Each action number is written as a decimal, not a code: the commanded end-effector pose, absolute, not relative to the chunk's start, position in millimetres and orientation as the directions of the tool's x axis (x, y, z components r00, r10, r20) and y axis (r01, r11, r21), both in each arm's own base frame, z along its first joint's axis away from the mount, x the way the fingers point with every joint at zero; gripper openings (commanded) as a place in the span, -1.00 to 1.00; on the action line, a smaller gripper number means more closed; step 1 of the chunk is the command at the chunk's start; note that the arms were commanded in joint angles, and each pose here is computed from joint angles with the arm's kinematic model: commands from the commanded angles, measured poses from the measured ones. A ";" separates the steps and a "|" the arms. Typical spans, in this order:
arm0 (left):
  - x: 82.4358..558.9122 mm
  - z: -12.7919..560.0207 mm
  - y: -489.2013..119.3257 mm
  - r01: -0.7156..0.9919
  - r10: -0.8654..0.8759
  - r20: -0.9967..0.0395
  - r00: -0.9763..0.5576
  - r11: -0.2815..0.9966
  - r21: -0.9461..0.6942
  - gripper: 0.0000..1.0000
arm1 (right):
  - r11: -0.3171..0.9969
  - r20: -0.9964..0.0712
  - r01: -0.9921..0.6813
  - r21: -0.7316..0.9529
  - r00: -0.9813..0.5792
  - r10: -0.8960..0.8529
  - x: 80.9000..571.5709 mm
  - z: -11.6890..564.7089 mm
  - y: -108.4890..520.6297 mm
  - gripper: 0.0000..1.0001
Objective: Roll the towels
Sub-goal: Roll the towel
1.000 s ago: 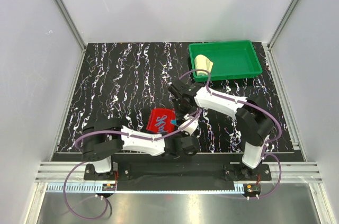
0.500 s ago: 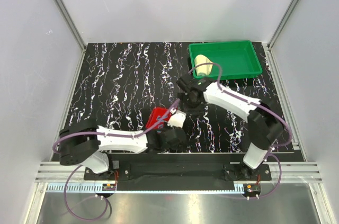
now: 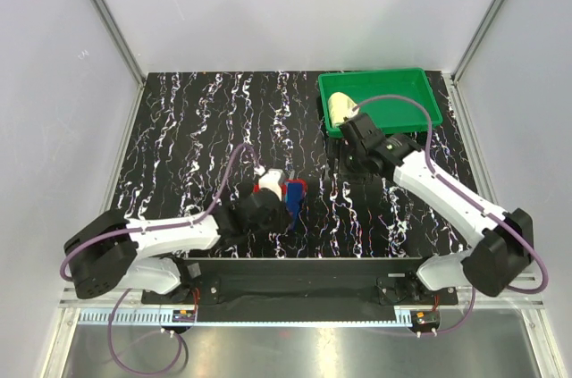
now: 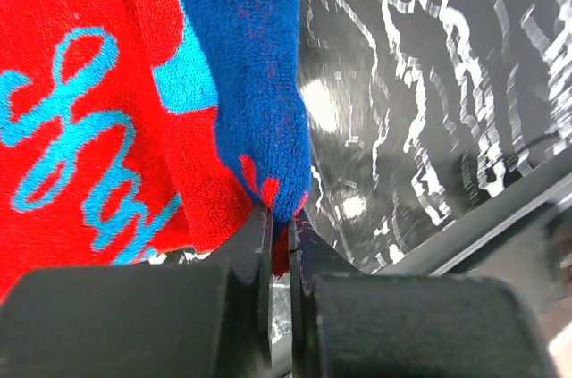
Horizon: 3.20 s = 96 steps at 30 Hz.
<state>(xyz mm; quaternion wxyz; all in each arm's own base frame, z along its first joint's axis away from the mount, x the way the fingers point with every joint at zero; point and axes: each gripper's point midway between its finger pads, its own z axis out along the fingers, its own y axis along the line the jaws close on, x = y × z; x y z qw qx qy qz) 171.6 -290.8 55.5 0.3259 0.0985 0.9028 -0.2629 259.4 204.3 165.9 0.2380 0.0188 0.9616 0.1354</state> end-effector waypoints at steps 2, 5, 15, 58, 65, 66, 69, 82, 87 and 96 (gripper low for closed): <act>174.1 81.2 -302.0 0.302 -0.123 -0.563 -0.817 0.742 -0.599 -1.00 | 0.866 -0.476 -0.135 0.482 -0.870 0.129 253.9 175.6 240.6 0.55; 174.9 74.9 -293.9 0.237 -0.174 -0.496 -0.851 0.715 -0.658 -1.00 | 0.820 -0.446 -0.156 0.551 -0.886 0.131 245.2 163.9 252.7 0.52; 171.0 50.5 -274.1 0.100 -0.298 -0.333 -0.895 0.592 -0.800 -1.00 | 0.719 -0.373 -0.177 0.673 -0.920 0.123 234.6 135.1 280.5 0.47; 180.5 44.0 -251.4 -0.236 -0.432 0.099 -0.896 0.275 -0.932 -1.00 | 0.658 -0.400 -0.287 0.696 -0.916 0.023 238.4 30.2 377.4 -0.42; 177.0 30.7 -245.7 -0.214 -0.421 0.047 -0.906 0.358 -0.909 -0.40 | 0.800 -0.394 -0.220 0.558 -0.919 0.022 245.7 29.7 350.0 -0.67; 179.6 32.7 -244.9 -0.194 -0.422 0.020 -0.906 0.374 -0.907 -0.33 | 0.838 -0.359 -0.196 0.510 -0.933 0.001 237.7 24.2 337.3 -0.70; 185.6 29.6 -240.5 -0.163 -0.412 -0.051 -0.910 0.468 -0.869 -0.10 | 0.899 -0.338 -0.163 0.406 -0.941 -0.018 235.4 24.1 318.5 -0.77; 201.9 90.1 -206.4 0.113 -0.234 -0.607 -0.760 0.871 -0.478 0.20 | 0.987 -0.240 -0.137 0.088 -0.964 -0.113 224.8 33.1 285.4 -0.83; 194.3 103.6 -230.3 0.244 -0.084 -0.727 -0.681 0.911 -0.333 0.16 | 0.991 -0.187 -0.137 -0.008 -0.973 -0.136 222.2 33.1 277.6 -0.81; 172.4 107.4 -299.2 0.389 0.160 -0.832 -0.531 0.918 -0.072 0.19 | 0.989 -0.146 -0.146 -0.035 -0.978 -0.150 224.2 37.2 283.2 -0.79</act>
